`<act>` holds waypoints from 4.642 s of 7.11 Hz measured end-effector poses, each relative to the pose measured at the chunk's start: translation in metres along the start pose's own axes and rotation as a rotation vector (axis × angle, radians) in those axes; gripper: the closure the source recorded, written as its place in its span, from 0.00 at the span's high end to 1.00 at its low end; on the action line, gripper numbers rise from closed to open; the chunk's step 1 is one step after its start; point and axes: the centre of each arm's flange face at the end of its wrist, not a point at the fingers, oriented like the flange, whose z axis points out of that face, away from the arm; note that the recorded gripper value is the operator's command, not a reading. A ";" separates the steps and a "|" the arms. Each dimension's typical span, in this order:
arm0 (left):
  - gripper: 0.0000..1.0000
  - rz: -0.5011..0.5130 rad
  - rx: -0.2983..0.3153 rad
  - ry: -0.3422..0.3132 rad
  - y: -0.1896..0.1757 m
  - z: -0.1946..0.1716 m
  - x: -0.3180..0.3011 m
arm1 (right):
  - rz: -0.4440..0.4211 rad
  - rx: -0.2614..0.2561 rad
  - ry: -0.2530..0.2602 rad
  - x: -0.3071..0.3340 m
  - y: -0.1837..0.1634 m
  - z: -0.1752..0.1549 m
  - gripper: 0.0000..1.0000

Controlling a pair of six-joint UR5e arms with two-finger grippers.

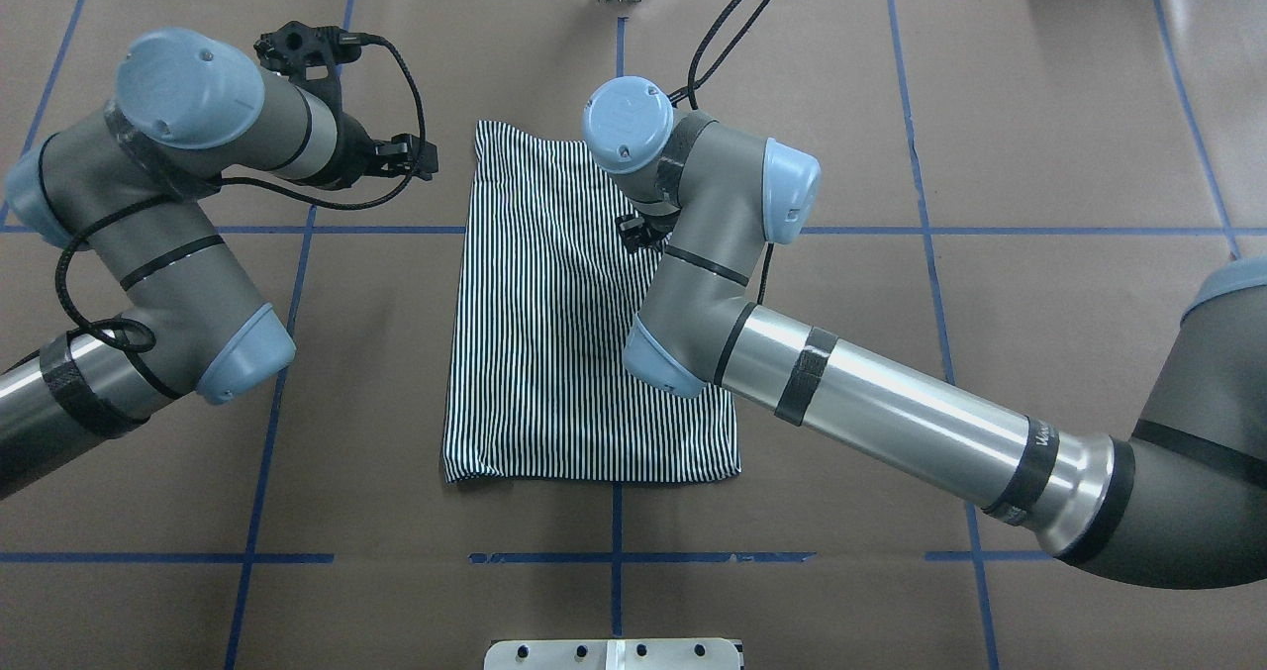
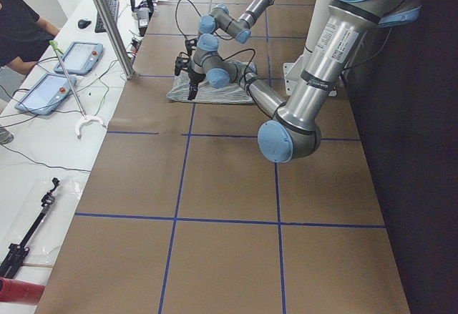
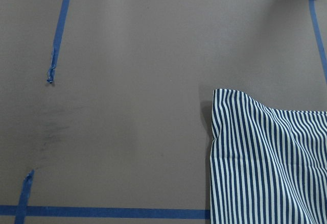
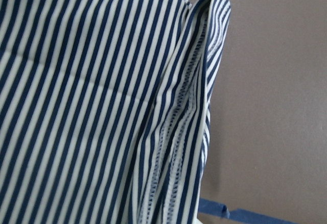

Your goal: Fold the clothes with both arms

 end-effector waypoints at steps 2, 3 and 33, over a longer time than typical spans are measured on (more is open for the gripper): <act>1.00 0.000 0.000 0.001 0.000 0.000 0.001 | -0.005 -0.004 0.005 0.004 0.001 0.004 1.00; 1.00 -0.001 0.000 0.001 0.000 -0.001 0.001 | -0.005 -0.004 0.010 0.011 -0.002 0.005 1.00; 0.00 -0.528 -0.212 -0.158 0.255 -0.024 0.102 | 0.441 -0.137 -0.436 0.160 0.067 -0.114 1.00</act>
